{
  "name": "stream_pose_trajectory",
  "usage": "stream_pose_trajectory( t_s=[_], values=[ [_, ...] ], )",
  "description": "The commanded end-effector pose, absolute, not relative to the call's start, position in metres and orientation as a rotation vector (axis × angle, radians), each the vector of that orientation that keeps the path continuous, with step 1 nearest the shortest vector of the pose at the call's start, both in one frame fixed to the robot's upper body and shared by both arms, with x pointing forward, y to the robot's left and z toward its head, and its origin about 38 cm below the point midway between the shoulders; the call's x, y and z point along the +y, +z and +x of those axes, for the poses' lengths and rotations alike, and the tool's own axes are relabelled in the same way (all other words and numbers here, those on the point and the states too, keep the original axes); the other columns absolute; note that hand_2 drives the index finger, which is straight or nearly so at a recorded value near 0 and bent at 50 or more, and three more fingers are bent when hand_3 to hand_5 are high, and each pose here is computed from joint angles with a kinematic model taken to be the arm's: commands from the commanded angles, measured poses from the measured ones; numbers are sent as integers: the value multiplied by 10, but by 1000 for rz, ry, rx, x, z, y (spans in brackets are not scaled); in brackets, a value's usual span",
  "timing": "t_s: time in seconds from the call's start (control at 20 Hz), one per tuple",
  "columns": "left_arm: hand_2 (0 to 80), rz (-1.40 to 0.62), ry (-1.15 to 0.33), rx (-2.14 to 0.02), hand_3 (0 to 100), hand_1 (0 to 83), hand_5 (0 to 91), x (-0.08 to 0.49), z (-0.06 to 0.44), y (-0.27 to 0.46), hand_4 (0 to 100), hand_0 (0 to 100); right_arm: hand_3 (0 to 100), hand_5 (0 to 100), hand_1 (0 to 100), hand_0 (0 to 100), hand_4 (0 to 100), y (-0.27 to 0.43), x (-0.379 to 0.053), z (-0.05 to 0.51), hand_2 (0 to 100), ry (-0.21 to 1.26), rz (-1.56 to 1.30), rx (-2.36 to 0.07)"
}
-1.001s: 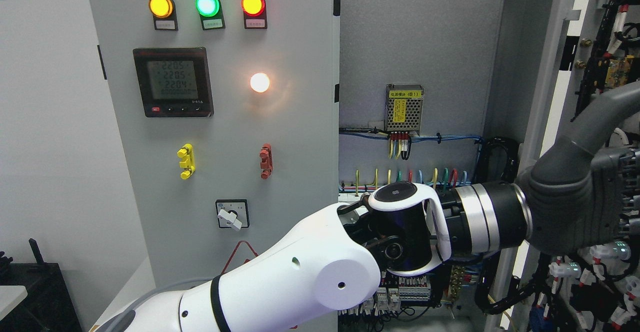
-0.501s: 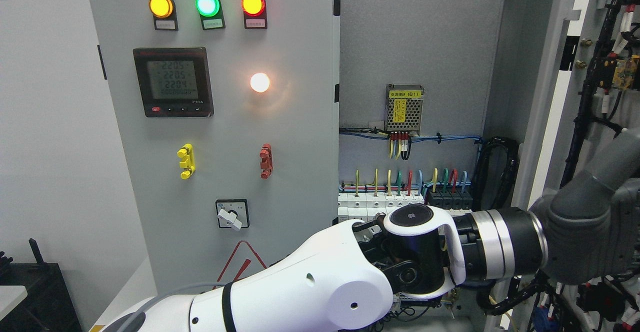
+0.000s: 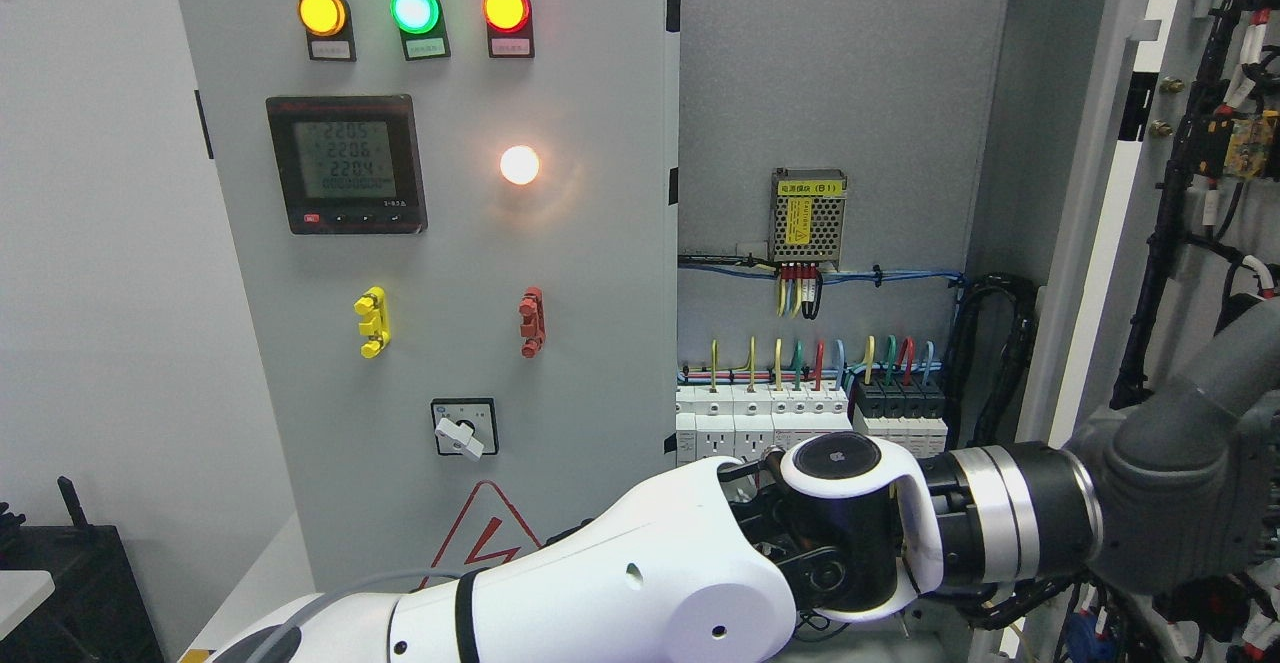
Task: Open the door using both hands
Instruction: 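Keep pushing the door with the left hand until it opens wide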
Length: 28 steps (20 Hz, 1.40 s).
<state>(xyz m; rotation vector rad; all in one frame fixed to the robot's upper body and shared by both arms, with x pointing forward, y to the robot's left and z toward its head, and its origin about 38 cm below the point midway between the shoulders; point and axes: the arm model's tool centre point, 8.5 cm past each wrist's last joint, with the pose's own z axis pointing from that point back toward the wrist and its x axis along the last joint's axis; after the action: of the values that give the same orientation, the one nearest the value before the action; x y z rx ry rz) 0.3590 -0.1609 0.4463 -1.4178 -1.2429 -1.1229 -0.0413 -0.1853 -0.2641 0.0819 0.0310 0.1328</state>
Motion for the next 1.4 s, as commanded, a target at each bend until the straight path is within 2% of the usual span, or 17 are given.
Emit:
stream_pose_trajectory(
  t_s=[0.0,0.9,1.35],
  values=[
    [0,-1402,-1137,-1225,0,0,0,-164,358,438,42,0,0,0,0,0,0,-264,-186,-41,0,124,82,30],
    [0,-1437,-1094,-1279,0,0,0,-152,365,462,41,0,0,0,0,0,0,-264,-185,-42,0,124,83,31],
    [0,-1385,-1064,-1323,0,0,0,-119,391,464,42,0,0,0,0,0,0,-264,-185,-41,0,124,83,30]
  ],
)
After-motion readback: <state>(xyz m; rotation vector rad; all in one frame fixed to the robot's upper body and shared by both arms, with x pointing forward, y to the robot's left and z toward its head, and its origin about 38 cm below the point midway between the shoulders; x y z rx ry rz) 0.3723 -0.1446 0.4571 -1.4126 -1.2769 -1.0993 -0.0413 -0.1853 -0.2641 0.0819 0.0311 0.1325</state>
